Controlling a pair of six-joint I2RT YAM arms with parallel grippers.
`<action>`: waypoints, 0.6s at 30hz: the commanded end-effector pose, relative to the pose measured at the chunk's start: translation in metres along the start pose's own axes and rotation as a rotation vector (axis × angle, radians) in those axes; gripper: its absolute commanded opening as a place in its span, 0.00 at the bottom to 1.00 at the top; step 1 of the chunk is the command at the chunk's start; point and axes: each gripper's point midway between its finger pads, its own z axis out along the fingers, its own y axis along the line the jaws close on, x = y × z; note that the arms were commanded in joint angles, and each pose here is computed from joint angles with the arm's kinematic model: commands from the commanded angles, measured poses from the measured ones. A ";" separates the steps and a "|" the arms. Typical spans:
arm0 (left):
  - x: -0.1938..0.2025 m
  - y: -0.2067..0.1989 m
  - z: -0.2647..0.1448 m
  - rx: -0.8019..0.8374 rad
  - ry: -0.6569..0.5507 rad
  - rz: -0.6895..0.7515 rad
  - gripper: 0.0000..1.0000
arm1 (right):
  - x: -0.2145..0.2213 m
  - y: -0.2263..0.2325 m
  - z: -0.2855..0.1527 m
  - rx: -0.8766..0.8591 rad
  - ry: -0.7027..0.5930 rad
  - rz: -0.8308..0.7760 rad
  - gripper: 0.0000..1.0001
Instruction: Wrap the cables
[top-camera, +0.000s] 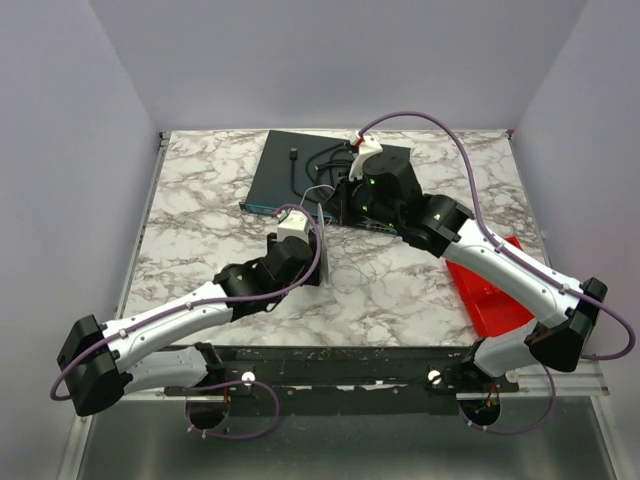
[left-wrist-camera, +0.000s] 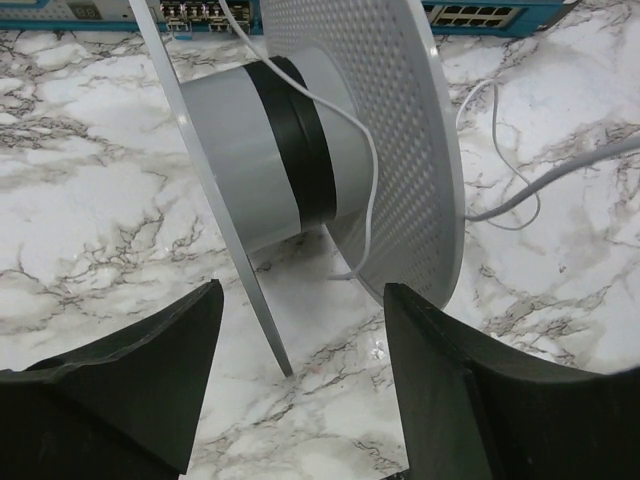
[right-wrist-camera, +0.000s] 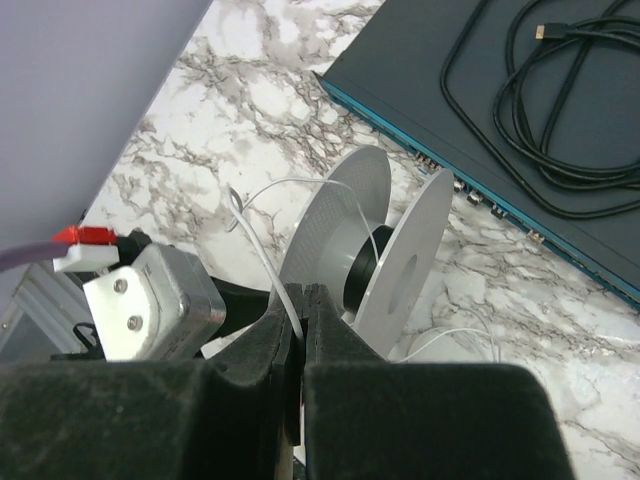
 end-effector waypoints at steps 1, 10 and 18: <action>0.003 0.010 -0.001 -0.101 -0.064 -0.031 0.70 | -0.004 0.002 0.004 0.012 -0.011 -0.003 0.01; -0.010 0.008 -0.001 -0.217 -0.160 -0.056 0.71 | -0.004 0.003 0.004 0.009 -0.008 -0.002 0.01; -0.015 0.002 0.008 -0.276 -0.180 -0.046 0.68 | -0.005 0.003 0.001 0.015 -0.009 -0.003 0.01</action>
